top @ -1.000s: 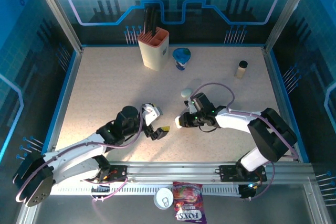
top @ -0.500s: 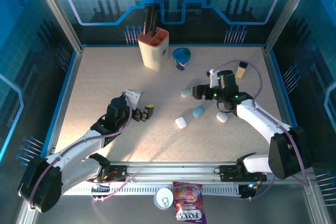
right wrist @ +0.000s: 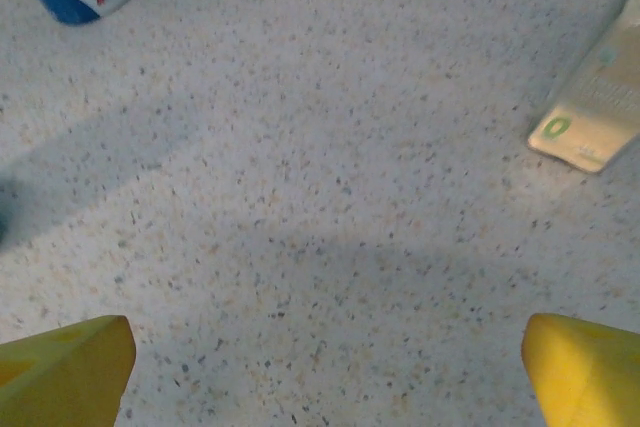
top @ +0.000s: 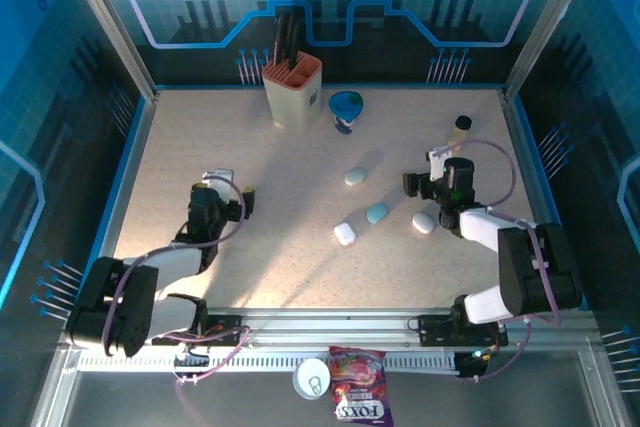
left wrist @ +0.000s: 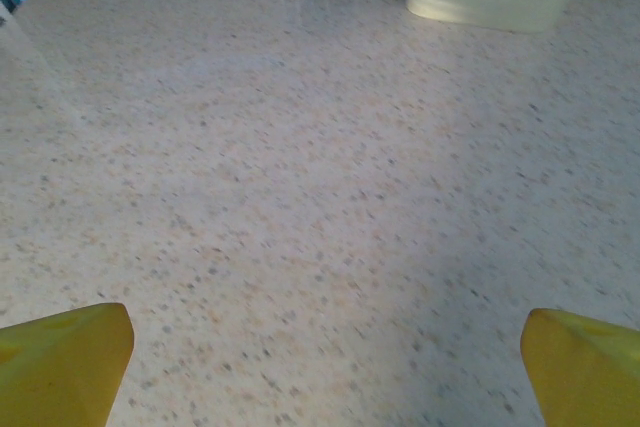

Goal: Insert wireless bluetooth earbuds into charging case

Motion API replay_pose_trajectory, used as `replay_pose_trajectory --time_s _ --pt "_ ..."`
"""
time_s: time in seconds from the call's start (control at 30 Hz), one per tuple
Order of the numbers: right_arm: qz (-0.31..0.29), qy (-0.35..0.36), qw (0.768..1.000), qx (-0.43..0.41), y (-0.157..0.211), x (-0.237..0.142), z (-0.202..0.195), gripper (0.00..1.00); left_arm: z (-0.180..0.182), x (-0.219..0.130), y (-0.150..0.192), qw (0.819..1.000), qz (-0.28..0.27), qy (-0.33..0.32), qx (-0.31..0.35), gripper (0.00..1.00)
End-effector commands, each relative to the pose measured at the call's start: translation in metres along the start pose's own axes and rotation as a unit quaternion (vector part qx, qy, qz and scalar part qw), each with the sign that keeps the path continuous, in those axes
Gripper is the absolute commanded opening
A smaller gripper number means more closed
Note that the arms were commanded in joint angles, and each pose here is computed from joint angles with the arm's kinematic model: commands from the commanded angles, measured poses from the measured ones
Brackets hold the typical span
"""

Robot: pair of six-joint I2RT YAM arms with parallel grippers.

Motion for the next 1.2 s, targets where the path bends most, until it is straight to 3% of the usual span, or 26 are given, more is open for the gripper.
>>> replay_pose_trajectory --time_s 0.0,0.07,0.13,0.3,0.47,1.17 --pt "-0.100 0.004 0.995 -0.004 -0.010 0.002 -0.005 1.00 0.003 0.012 -0.038 0.997 -0.077 0.005 -0.025 0.99" --pt "-0.119 0.007 0.993 -0.003 -0.005 -0.003 -0.004 1.00 0.003 0.023 -0.039 0.998 -0.049 0.014 -0.039 0.99" --pt "-0.129 0.014 0.992 -0.002 -0.004 -0.004 -0.006 1.00 0.001 0.031 -0.040 0.997 -0.057 0.028 -0.046 0.99" --pt "-0.111 0.036 0.993 0.008 -0.005 -0.001 -0.012 1.00 0.017 0.050 -0.032 0.996 -0.025 0.004 -0.083 0.99" --pt "-0.111 0.042 0.993 0.006 -0.005 -0.001 -0.012 1.00 0.022 0.045 -0.021 0.995 -0.053 -0.006 -0.090 0.99" --pt "-0.106 0.054 0.993 -0.007 -0.006 0.000 -0.007 1.00 0.014 0.048 -0.023 0.996 -0.039 0.018 -0.078 0.99"
Point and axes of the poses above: each hand's point on the last joint's axis, 136 mm out from that joint toward the fingers, its own x axis out along the fingers, its own z axis along the line the jaws close on, y = z × x, the point moved 5 cm from there along -x, back along the fingers, and after that the axes turned 7 degrees about -x, right-handed, at the moved point
